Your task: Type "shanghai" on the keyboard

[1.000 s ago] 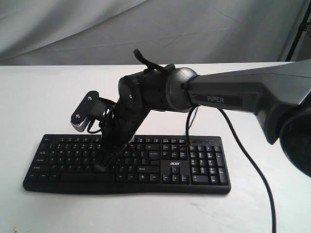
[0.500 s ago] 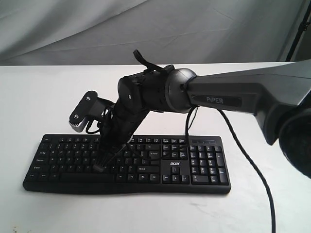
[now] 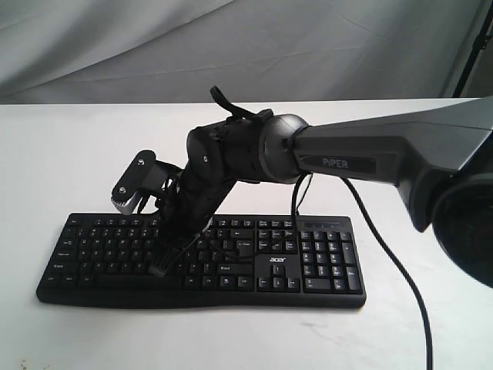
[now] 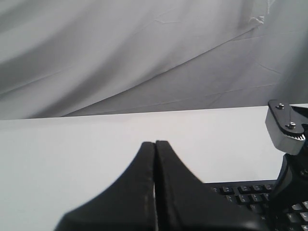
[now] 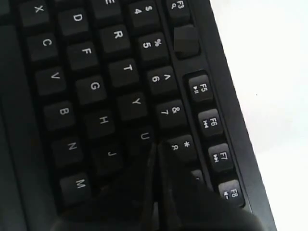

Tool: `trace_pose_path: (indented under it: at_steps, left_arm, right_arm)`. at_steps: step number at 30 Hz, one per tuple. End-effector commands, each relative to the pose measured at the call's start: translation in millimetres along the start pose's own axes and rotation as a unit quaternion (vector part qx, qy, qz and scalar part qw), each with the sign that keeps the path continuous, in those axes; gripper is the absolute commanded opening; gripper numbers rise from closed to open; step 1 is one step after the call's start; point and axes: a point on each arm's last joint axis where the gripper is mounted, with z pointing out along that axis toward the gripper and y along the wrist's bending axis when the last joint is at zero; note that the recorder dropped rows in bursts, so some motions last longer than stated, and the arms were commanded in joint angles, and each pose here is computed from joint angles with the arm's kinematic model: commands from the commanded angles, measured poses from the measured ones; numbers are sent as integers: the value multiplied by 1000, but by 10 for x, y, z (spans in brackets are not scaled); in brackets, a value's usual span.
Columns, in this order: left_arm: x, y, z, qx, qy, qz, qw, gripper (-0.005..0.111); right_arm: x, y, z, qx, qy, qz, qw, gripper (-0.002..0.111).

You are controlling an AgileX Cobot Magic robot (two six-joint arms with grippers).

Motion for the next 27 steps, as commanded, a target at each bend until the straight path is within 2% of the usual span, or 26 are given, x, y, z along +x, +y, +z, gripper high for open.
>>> trace_pose_path:
  at_steps: [1,9,18,23,27]
  left_arm:
    - [0,-4,-1,3,-3,-2,1000,0]
    - [0,-4,-1,3,-3,-2,1000,0]
    - [0,-4,-1,3,-3,-2,1000,0]
    - [0,-4,-1,3,-3,-2,1000,0]
    - [0,-4,-1,3,-3,-2,1000,0]
  right_arm:
    - [6,11,6,-1,0,-2,1000,0]
    - [-15,5,-41,2,-4,-5,1000,0]
    - [-140,-30,-443,31,-24,-28,999,0]
    - [-156,-22,-845,57,-35,-40,997,0]
    - [-139,31,-1404,97,-98,-41,990,0]
